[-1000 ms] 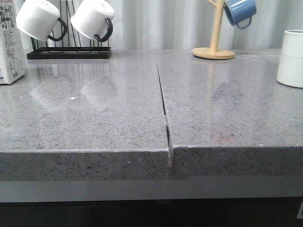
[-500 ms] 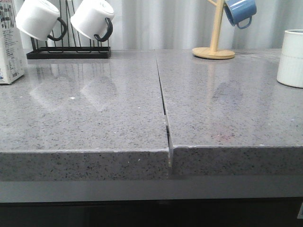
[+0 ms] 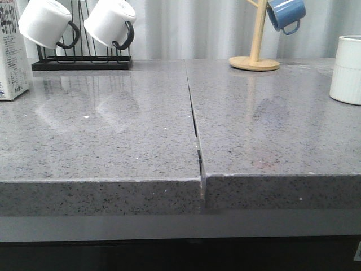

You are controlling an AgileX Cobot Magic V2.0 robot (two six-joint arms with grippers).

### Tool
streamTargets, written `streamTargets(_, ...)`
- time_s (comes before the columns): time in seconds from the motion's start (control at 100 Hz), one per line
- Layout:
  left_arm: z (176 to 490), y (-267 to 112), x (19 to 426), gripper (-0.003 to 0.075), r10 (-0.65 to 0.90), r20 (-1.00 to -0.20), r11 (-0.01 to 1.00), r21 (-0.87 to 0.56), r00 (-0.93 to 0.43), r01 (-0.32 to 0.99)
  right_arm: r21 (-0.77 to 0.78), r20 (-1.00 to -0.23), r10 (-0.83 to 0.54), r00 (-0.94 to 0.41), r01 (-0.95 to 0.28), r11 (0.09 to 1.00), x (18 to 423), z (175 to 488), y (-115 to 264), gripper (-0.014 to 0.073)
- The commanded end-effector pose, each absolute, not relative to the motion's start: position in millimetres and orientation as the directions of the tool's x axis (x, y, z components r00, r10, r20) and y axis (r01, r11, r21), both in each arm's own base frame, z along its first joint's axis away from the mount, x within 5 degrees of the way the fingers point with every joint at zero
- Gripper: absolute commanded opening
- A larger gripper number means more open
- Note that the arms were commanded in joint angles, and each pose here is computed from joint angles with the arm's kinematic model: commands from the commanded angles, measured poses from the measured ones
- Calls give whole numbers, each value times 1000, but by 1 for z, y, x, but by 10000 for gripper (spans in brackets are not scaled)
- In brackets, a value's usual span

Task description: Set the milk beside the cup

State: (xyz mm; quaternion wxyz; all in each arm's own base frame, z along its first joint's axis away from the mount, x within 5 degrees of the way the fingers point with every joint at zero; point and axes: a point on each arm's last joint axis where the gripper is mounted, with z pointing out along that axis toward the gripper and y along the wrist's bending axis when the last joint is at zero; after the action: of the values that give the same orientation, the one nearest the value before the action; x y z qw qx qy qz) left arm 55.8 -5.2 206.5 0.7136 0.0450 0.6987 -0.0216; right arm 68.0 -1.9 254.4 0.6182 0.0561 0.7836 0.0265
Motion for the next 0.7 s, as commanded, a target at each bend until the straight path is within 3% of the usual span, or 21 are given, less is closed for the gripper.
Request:
streamTargets(0.0, 201, -5, 55, -15, 10, -996, 995, 19, 92, 96, 103, -980, 109, -164, 47, 994, 78, 282, -2, -69)
streamTargets(0.27, 201, -5, 55, -15, 10, -996, 995, 19, 92, 96, 103, -979, 109, -171, 48, 994, 99, 288, -3, -55)
streamTargets(0.34, 201, -5, 55, -15, 10, -996, 995, 19, 92, 96, 103, -980, 109, -165, 47, 994, 102, 288, -3, 18)
streamTargets(0.51, 201, -5, 55, -15, 10, -996, 995, 19, 92, 96, 103, -981, 109, -163, 47, 994, 111, 288, -3, 291)
streamTargets(0.69, 201, -5, 55, -15, 10, -996, 995, 19, 92, 96, 25, -993, 29, -111, 39, 999, 119, 292, -4, 328)
